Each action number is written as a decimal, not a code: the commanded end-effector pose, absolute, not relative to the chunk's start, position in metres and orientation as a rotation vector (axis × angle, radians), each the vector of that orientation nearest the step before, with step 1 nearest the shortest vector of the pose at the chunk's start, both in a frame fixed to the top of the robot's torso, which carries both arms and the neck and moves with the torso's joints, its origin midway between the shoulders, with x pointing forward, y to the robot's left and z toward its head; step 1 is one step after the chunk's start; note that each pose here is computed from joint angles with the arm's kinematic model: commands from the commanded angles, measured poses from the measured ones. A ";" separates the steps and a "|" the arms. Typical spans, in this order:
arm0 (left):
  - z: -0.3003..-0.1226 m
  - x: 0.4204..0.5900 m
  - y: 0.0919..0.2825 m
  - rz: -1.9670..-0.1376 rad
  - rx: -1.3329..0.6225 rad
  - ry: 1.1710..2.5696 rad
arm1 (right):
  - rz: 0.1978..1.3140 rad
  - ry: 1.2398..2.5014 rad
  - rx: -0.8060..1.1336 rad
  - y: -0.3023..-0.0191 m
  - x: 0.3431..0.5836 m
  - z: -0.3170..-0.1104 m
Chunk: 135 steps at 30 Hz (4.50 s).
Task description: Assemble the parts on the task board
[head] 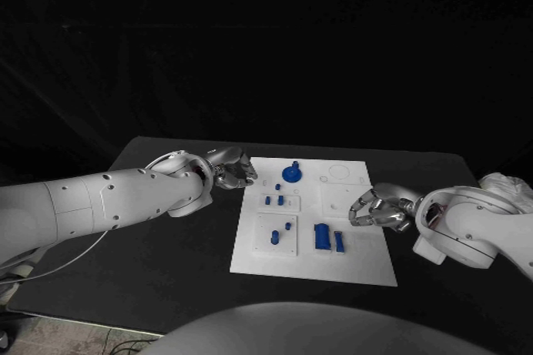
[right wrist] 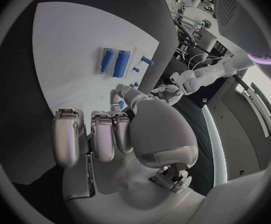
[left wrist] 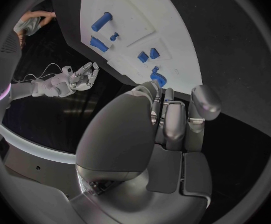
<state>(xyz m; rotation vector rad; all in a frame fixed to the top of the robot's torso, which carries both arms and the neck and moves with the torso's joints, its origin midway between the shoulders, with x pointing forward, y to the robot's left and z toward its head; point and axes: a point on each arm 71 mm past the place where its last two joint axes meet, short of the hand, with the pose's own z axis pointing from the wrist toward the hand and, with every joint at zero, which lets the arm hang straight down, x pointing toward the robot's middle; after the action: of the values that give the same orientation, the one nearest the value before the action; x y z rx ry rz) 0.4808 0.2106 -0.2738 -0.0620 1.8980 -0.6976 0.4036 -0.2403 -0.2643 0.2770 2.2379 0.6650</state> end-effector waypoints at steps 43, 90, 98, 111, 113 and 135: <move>-0.271 0.479 0.212 -0.722 -0.054 1.871 | 0.706 2.043 -0.137 -0.229 0.373 -0.320; -0.226 0.448 0.216 -1.410 -0.446 1.416 | 1.540 1.586 0.687 -0.256 0.416 -0.215; -0.226 0.448 0.214 -1.461 -0.489 1.411 | 1.590 1.560 0.730 -0.257 0.418 -0.213; -0.228 0.450 0.214 -1.403 -0.513 1.420 | 1.520 1.560 0.738 -0.255 0.422 -0.215; -0.227 0.451 0.213 -1.397 -0.549 1.406 | 1.511 1.541 0.755 -0.253 0.424 -0.215; -0.224 0.462 0.192 -1.229 -1.209 1.218 | 1.236 1.223 1.199 -0.194 0.461 -0.224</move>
<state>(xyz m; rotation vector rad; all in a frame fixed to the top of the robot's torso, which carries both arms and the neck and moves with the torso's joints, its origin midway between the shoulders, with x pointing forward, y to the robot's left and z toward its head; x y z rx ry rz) 0.4617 0.1891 -0.2201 -1.1083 1.2267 -1.2981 0.4606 -0.1870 -0.2200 1.1182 1.2623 1.3393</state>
